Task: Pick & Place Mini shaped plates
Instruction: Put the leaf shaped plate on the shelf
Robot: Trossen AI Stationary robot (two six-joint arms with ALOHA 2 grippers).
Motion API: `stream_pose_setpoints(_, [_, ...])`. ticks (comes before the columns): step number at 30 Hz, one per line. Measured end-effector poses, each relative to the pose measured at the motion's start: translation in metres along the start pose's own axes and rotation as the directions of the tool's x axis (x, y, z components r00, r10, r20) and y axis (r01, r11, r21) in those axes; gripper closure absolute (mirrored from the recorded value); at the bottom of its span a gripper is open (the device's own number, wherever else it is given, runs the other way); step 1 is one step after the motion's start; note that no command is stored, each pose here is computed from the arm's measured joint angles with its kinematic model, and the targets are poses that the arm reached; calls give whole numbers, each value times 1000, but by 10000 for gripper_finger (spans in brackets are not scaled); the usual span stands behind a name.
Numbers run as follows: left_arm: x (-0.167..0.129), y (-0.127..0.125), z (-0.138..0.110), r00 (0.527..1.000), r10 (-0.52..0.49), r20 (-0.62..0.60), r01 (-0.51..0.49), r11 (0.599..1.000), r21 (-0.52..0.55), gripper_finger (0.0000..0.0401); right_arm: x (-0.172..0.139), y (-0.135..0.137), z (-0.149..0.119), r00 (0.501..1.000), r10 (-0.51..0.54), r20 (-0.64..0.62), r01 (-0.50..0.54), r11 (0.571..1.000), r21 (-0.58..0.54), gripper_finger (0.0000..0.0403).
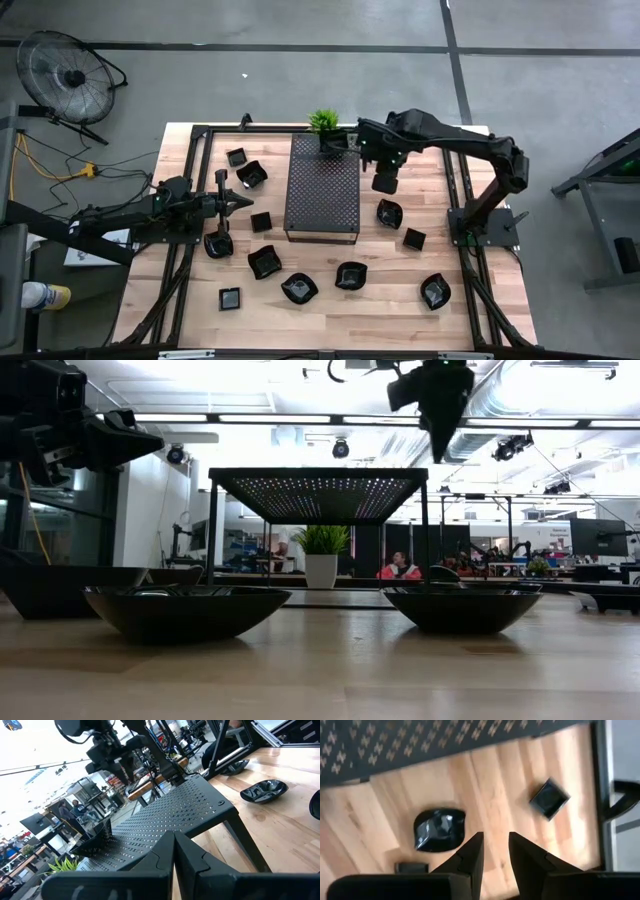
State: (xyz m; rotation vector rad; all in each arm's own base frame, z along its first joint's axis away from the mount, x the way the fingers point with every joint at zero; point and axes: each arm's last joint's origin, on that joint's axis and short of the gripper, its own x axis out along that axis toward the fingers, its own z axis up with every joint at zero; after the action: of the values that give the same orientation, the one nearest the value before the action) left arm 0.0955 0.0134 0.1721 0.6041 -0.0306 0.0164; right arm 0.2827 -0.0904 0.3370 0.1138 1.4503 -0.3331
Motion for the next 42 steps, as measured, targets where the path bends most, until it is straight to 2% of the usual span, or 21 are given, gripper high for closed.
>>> stream_pose_setpoints(7, [0, 0, 0, 1000, 0, 0, 0, 1000, 0, 400, 23, 8, -30, 992, 107, -70, -106, 994, 16, 318])
stream_pose_setpoints(12, [0, 0, 0, 1000, 0, 0, 0, 1000, 0, 400, 41, 11, -53, 986, 158, -48, -154, 985, 76, 318])
stream_pose_setpoints(16, [0, 0, 0, 1000, 0, 0, 0, 1000, 0, 400, 53, 14, -71, 983, 185, -2, -182, 968, 171, 318])
stream_pose_setpoints(22, [0, 0, 0, 1000, 0, 0, 0, 1000, 0, 400, 75, 18, -96, 975, 211, 72, -223, 903, 367, 318])
stream_pose_setpoints(27, [0, 0, 0, 1000, 0, 0, 0, 1000, 0, 400, 101, 24, -113, 952, 293, 89, -301, 842, 448, 318])
stream_pose_setpoints(31, [0, 0, 0, 1000, 0, 0, 0, 1000, 0, 400, 124, 26, -122, 953, 292, 79, -283, 767, 575, 318])
stream_pose_setpoints(36, [0, 0, 0, 1000, 0, 0, 0, 1000, 0, 400, 144, 23, -132, 968, 244, 63, -225, 728, 647, 318])
stream_pose_setpoints(42, [0, 0, 0, 1000, 0, 0, 0, 1000, 0, 400, 152, 19, -130, 963, 235, 132, -262, 699, 665, 318])
